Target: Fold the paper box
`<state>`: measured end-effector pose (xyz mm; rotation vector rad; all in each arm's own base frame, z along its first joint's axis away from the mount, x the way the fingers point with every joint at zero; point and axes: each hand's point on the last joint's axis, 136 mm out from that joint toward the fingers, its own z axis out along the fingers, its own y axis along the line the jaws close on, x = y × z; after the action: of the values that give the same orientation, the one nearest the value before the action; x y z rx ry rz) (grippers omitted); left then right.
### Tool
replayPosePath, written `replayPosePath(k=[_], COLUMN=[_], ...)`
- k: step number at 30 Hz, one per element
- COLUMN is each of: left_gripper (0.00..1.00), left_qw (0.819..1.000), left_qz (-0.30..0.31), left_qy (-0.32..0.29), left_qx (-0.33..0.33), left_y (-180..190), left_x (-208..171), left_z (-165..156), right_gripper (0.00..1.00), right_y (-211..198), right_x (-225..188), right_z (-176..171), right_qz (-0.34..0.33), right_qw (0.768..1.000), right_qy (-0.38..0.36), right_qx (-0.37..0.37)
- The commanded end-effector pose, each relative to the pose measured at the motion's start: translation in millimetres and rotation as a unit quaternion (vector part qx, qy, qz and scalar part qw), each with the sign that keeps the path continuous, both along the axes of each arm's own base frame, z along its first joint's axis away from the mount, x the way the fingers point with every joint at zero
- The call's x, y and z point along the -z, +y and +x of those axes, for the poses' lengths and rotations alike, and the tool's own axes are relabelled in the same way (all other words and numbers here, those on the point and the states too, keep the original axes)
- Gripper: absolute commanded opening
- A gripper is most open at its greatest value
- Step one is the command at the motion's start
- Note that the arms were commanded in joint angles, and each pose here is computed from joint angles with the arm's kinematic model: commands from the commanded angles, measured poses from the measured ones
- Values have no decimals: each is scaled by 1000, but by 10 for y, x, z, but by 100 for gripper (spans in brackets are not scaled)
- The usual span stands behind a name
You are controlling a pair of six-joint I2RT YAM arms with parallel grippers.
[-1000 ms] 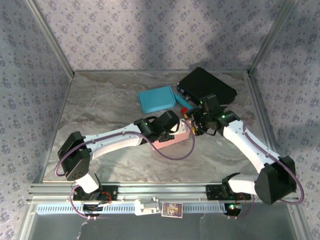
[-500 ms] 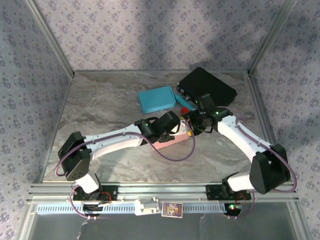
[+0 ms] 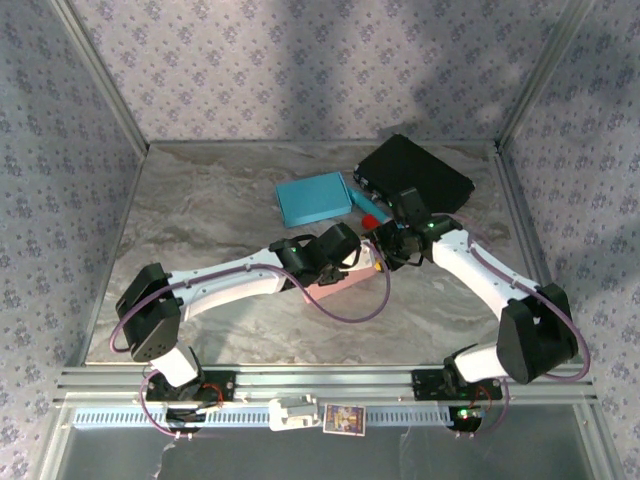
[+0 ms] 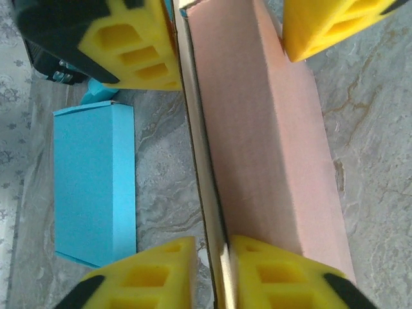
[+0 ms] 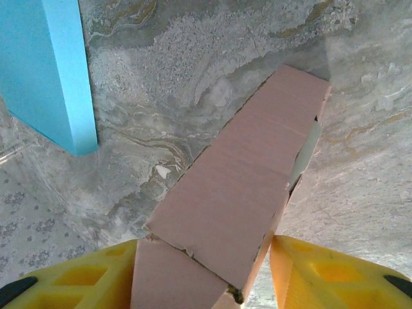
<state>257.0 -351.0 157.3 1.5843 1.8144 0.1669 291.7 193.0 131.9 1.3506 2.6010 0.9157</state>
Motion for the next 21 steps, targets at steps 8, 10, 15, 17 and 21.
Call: replayPosePath(k=[8,10,15,17,21], left_gripper=[42,42,41,40,39], left_qw=[997,997,997,996,996], left_qz=[-18,-18,-5,1,13], left_qy=[62,63,73,77,78], left_qx=[-36,-38,-36,-35,-33], left_y=[193,209,234,240,268], left_x=[10,15,96,140,219], left_z=[-195,-196,-204,-211,-221], right_gripper=[52,52,48,49,48], right_y=[-8,-3,39,38,66], right_x=[31,40,48,19,-42], right_z=[58,69,98,117,154], right_qz=[-16,-18,-15,-16,-16], right_qw=[1000,1000,1000,1000,999], right_qy=[-8,-6,-10,-16,-24], right_qx=[17,18,17,19,21])
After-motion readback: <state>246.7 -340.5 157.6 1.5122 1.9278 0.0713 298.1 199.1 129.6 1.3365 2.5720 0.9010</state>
